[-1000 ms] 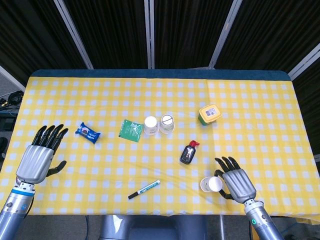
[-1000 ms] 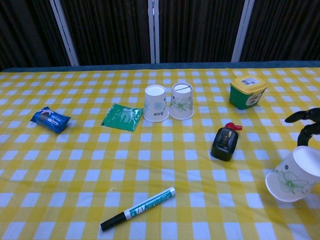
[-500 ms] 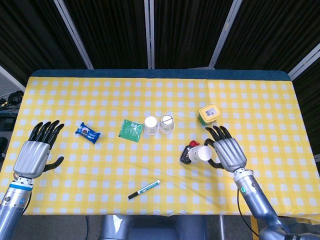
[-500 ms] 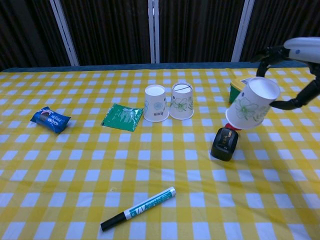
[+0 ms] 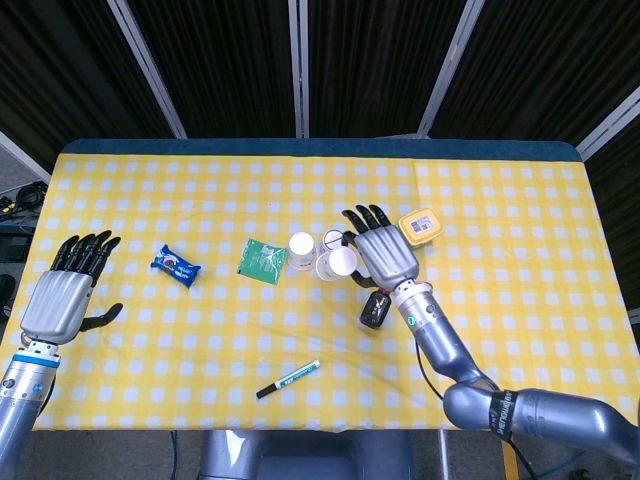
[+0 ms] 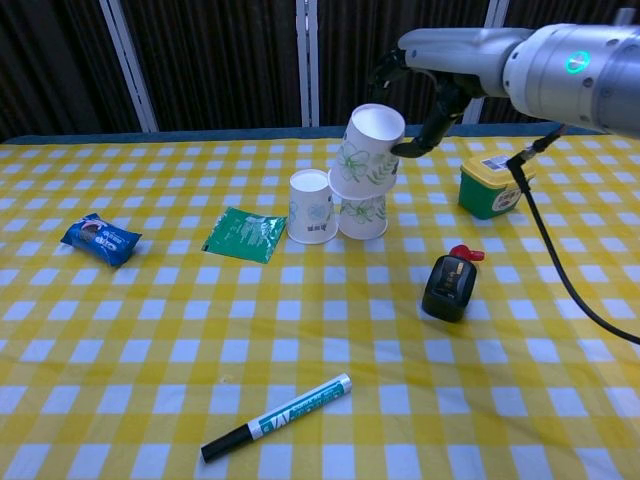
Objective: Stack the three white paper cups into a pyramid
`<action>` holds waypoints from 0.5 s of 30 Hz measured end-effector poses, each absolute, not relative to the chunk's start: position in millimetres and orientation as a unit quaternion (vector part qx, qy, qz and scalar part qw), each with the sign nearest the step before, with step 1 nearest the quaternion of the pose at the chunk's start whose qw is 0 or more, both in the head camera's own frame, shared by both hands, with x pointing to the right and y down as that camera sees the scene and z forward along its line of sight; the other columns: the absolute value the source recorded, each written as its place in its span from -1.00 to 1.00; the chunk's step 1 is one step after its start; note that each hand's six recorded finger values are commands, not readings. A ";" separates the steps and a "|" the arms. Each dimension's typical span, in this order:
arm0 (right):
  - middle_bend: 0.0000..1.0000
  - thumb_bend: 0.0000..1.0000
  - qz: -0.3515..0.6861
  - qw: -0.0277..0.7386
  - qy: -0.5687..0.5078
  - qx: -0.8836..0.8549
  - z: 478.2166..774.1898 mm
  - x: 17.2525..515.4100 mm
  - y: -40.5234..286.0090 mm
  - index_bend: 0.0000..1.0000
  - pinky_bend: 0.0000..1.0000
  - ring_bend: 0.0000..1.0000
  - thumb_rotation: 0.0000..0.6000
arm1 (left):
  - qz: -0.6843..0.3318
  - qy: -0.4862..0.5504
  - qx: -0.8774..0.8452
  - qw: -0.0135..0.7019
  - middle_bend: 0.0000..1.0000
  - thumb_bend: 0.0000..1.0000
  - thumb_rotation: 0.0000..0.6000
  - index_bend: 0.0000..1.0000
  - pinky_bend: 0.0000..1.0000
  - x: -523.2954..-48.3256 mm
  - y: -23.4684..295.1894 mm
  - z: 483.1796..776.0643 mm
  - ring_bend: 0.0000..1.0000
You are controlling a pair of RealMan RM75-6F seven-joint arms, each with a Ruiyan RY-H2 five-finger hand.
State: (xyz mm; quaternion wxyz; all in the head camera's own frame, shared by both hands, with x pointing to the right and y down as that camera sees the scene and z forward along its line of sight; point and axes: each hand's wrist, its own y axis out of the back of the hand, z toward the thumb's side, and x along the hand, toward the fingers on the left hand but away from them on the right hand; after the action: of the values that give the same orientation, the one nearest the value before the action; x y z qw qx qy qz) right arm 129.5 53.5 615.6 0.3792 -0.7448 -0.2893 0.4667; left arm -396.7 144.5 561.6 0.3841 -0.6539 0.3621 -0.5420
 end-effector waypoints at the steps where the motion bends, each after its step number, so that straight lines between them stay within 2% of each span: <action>1: -0.81 -0.53 0.466 0.379 -0.290 -0.745 616.9 124.2 49.9 -0.02 -1.00 -1.00 1.00 | -0.542 0.364 -0.654 0.383 -1.00 -0.49 1.00 -1.00 -1.00 -397.3 144.0 561.6 -1.00; 8: -0.81 -0.53 0.466 0.383 -0.294 -0.742 621.4 95.5 25.9 -0.02 -1.00 -1.00 1.00 | -0.543 0.370 -0.654 0.374 -1.00 -0.49 1.00 -1.00 -1.00 -402.5 140.0 562.6 -1.00; 15: -0.81 -0.53 0.471 0.375 -0.297 -0.742 633.3 87.4 17.0 -0.02 -1.00 -1.00 1.00 | -0.544 0.374 -0.653 0.371 -1.00 -0.49 1.00 -1.00 -1.00 -405.5 138.2 561.1 -1.00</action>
State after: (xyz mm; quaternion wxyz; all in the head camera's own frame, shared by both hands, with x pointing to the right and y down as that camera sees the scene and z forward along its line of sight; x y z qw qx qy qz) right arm 87.4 17.0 633.3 0.3747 -0.7417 -0.2966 0.4706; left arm -405.5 138.2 561.1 0.3711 -0.6535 0.3740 -0.5435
